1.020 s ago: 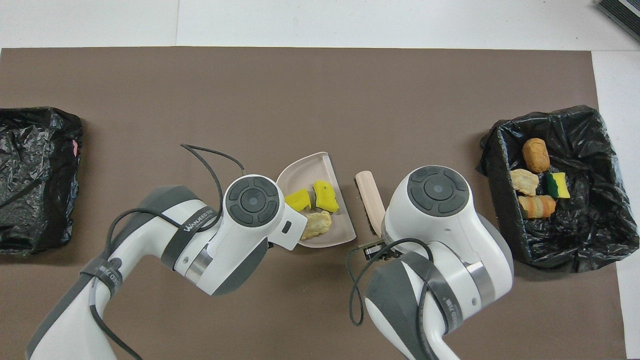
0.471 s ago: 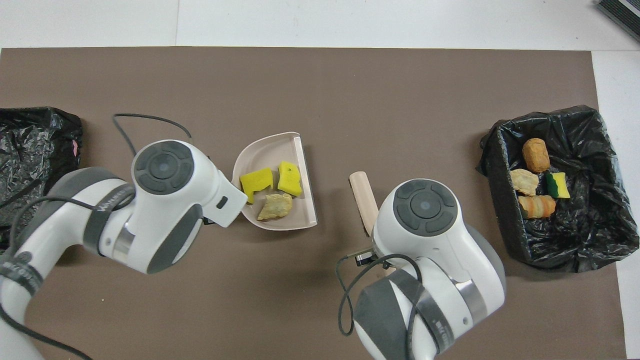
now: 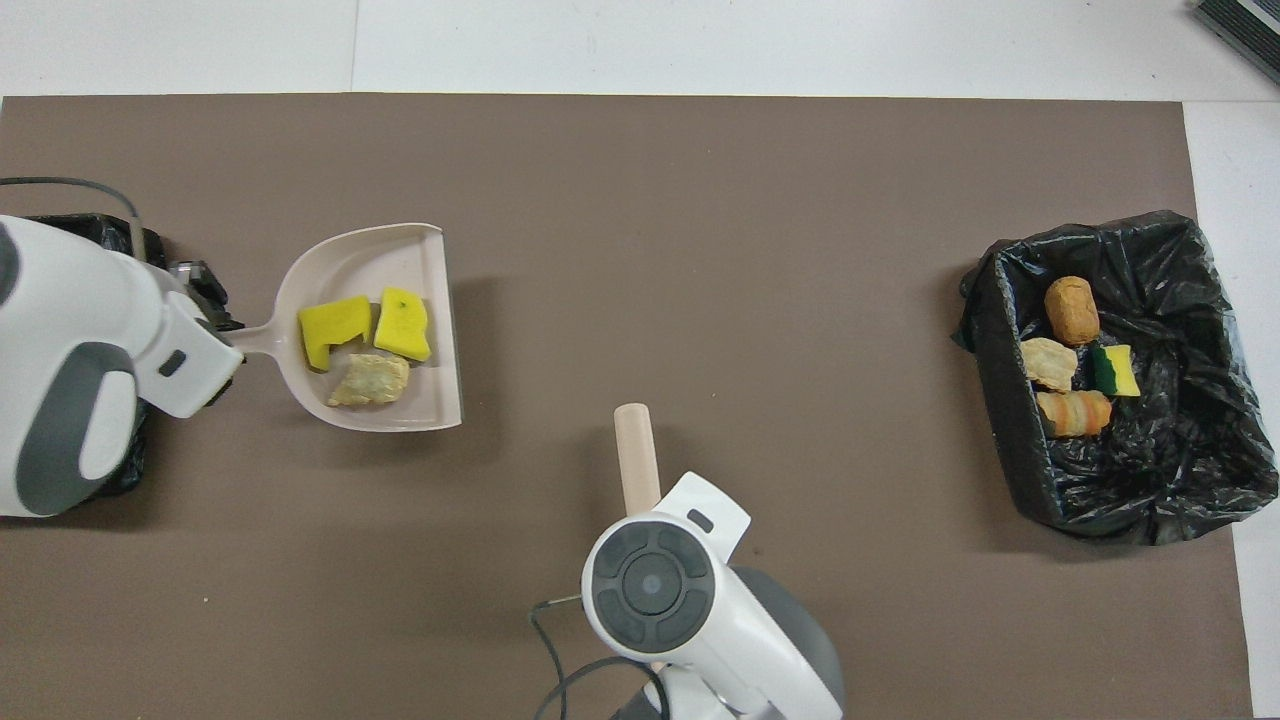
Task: Sweep and dump trash in bin
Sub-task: 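Carry the dustpan with the left gripper and tip it into the nearer bin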
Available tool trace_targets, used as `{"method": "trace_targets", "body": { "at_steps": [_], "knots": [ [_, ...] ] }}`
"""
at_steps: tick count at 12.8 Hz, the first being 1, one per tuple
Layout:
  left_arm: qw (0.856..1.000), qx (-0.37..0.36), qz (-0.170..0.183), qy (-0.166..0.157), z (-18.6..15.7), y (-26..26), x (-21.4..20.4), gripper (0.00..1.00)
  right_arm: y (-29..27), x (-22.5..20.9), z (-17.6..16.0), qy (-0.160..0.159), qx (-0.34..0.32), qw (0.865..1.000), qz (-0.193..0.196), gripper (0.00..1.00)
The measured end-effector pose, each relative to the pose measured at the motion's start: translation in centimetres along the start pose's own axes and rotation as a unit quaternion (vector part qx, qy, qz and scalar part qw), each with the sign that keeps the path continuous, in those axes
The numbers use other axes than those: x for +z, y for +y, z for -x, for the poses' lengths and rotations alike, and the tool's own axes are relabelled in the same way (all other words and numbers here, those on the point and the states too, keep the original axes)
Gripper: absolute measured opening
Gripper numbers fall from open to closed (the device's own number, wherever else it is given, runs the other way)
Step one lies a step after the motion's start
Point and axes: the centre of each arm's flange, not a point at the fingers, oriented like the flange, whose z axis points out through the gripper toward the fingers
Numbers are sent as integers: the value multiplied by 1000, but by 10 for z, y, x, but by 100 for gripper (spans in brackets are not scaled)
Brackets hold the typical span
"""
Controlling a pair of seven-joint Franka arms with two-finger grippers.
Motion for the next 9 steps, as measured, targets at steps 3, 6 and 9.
{"method": "trace_targets", "body": {
  "at_steps": [3,6,9],
  "knots": [
    [998,-59,-9,13,115,-16,-15,31,-39,31,19,0,28,1000,-5,26],
    [997,-70,-25,5,220,-24,-26,31,-50,58,15,-10,37,999,1,32],
    [996,-54,-28,-71,285,-31,-35,31,-48,39,-1,-8,48,999,-4,67]
  ]
}}
